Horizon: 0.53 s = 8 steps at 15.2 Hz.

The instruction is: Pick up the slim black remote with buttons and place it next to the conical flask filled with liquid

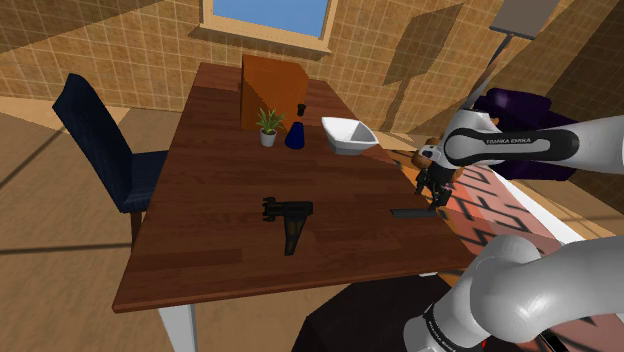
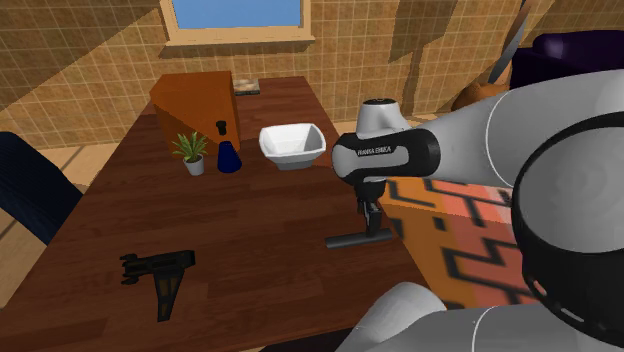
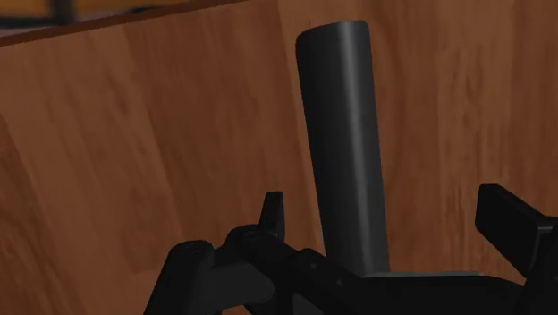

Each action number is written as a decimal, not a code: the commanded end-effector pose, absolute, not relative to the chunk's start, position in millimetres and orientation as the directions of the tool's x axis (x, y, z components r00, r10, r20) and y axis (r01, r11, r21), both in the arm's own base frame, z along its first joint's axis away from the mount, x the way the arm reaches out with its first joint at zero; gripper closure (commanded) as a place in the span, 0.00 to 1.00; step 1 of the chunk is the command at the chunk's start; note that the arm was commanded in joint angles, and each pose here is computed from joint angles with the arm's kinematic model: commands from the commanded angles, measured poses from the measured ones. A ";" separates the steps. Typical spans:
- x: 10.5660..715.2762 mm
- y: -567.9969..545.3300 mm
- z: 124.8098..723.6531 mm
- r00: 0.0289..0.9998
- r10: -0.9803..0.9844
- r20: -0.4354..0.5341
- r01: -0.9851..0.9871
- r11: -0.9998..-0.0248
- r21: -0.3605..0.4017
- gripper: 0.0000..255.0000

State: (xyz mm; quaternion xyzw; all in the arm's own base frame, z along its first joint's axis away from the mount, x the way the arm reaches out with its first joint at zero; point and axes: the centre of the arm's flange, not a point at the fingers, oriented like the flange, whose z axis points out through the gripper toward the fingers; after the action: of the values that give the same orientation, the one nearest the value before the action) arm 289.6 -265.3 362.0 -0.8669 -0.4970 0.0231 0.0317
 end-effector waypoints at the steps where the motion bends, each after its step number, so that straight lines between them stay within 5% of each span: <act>1: 293.0 -273.2 349.3 0.478 0.878 -0.010 0.875 -0.477 -0.081 0.00; 8: 290.3 -272.1 314.7 0.478 0.878 -0.010 0.875 -0.477 -0.081 0.00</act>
State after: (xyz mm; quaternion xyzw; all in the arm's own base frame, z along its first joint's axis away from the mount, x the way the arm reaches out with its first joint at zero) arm 290.4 -271.6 318.6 -0.8591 -0.5102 0.0251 0.0329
